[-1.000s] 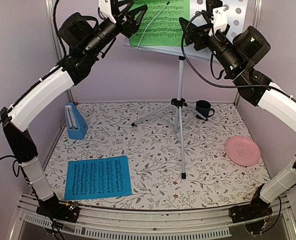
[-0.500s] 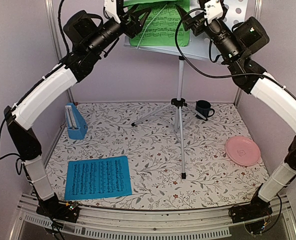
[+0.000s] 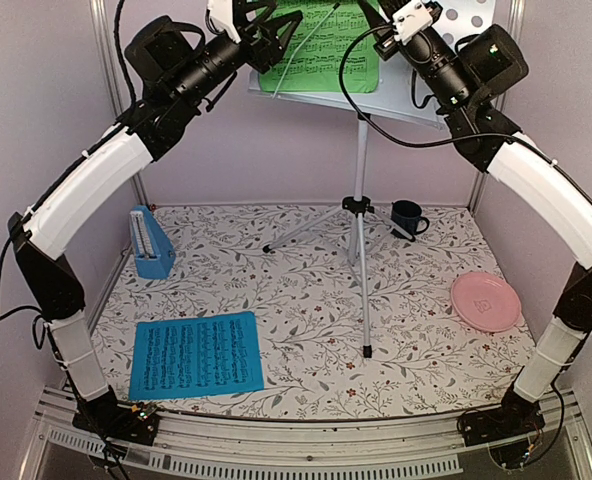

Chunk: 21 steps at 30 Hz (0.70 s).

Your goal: Set up the instrument practice props

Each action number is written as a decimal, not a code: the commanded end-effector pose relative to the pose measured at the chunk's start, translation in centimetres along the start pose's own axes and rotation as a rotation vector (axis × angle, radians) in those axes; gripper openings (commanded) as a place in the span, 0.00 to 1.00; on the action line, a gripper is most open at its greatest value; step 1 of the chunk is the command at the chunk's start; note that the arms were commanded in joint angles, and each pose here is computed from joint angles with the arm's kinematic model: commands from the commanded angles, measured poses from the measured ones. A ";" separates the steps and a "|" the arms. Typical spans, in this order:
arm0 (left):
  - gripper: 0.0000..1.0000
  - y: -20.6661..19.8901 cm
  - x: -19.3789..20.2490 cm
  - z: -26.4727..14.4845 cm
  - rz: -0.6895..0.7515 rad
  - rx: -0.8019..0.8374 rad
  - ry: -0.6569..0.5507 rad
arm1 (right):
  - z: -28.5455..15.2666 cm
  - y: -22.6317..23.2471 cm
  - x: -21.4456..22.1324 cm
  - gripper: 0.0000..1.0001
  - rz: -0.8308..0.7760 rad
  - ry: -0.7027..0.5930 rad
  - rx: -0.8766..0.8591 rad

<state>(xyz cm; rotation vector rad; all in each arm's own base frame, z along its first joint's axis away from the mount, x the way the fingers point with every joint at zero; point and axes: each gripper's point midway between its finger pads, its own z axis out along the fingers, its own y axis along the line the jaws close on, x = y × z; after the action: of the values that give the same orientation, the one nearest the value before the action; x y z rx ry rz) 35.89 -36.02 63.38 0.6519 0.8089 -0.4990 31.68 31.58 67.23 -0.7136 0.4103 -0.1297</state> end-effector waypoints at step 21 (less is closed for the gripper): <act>0.45 -2.2 3.1 0.3 0.139 -0.035 0.055 | 0.9 -3.3 0.4 0.00 -0.015 -0.072 0.166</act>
<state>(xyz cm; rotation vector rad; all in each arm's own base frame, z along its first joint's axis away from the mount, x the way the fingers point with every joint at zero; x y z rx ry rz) 36.23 -37.76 59.57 0.7064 0.8400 -0.3989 32.83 30.87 68.40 -0.6388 0.3395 -0.1543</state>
